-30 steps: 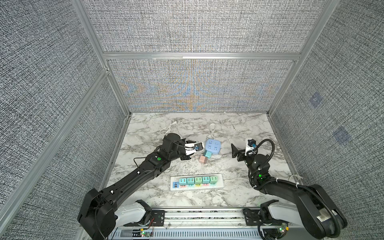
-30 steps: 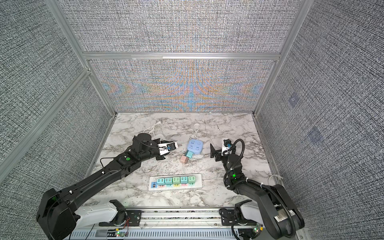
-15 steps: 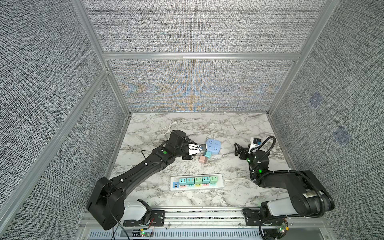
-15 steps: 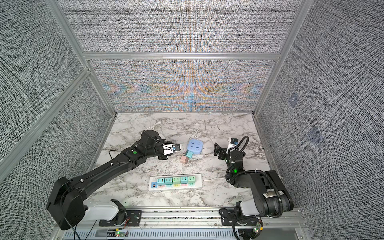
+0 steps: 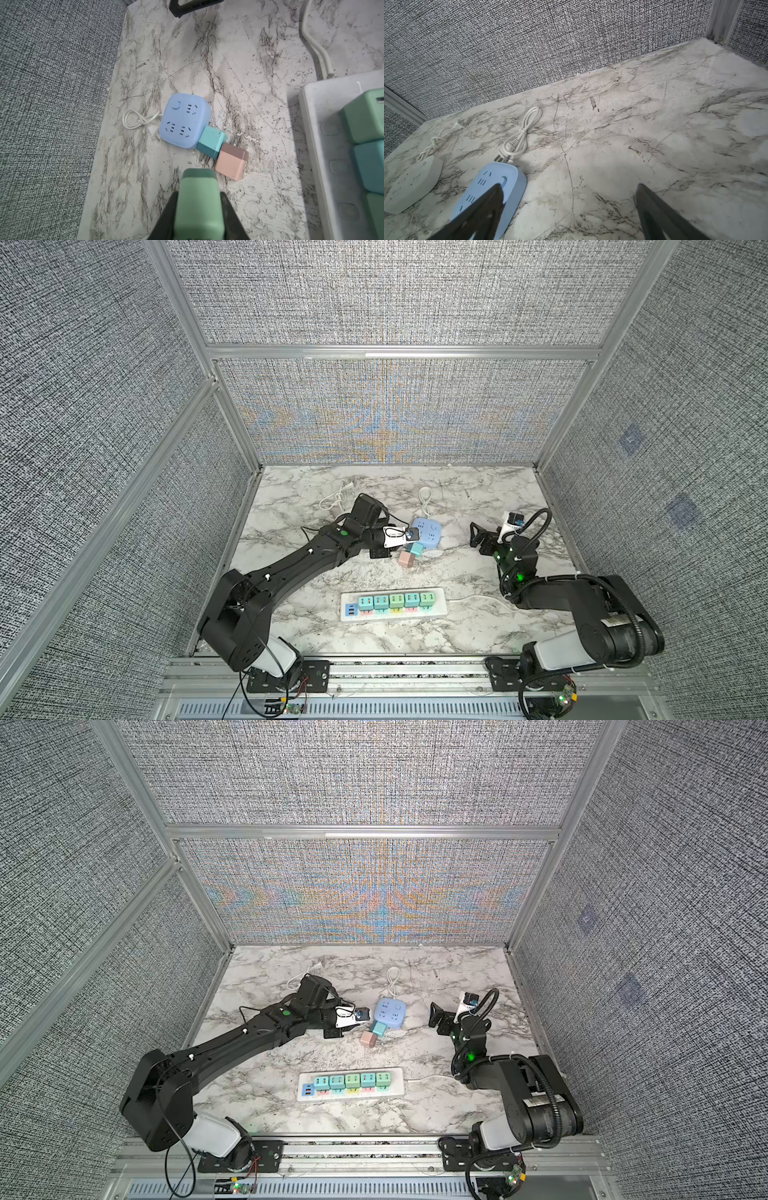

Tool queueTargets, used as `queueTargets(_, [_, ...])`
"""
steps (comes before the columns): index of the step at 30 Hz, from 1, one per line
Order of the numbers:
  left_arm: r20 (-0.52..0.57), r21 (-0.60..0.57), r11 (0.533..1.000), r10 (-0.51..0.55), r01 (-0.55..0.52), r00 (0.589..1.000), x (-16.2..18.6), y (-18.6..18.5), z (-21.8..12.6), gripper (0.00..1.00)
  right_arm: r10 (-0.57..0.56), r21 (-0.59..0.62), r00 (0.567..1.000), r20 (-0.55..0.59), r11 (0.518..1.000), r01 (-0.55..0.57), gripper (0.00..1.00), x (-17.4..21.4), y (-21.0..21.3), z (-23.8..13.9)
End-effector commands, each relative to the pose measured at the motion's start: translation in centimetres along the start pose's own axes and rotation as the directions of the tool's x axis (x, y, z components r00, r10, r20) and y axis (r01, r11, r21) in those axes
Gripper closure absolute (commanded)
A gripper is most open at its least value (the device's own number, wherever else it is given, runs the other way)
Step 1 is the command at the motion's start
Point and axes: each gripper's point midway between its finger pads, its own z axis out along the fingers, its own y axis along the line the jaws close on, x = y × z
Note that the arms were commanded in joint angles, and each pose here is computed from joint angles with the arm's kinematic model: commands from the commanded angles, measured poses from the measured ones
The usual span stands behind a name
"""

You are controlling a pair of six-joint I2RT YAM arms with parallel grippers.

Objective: Insert the plug
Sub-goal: 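Carry the mint-green charger with the left gripper over the blue socket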

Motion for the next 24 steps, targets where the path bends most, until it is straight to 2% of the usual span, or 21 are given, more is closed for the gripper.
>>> queueTargets(1, [-0.005,0.062,0.998,0.011,-0.011,1.0,0.0,-0.5,0.7,1.0,0.008,-0.019,1.0,0.014,1.0,-0.008,0.0,-0.5,0.4,0.1])
queueTargets(13, [-0.167,0.249,0.967,-0.006,0.048,0.986,1.7,-0.1,4.4,1.0,0.014,-0.024,1.0,0.01,1.0,-0.014,0.01,-0.4,0.4,0.2])
queueTargets(21, [-0.097,0.235,0.972,0.036,-0.012,0.995,0.0,1.6,5.3,1.0,0.022,-0.02,1.0,0.01,1.0,-0.022,0.01,-0.5,0.1,0.2])
queueTargets(24, [-0.076,0.24,0.97,0.06,-0.04,0.995,-0.5,2.1,5.6,1.0,0.057,-0.016,0.998,0.009,0.998,-0.056,0.01,-0.6,-0.5,0.3])
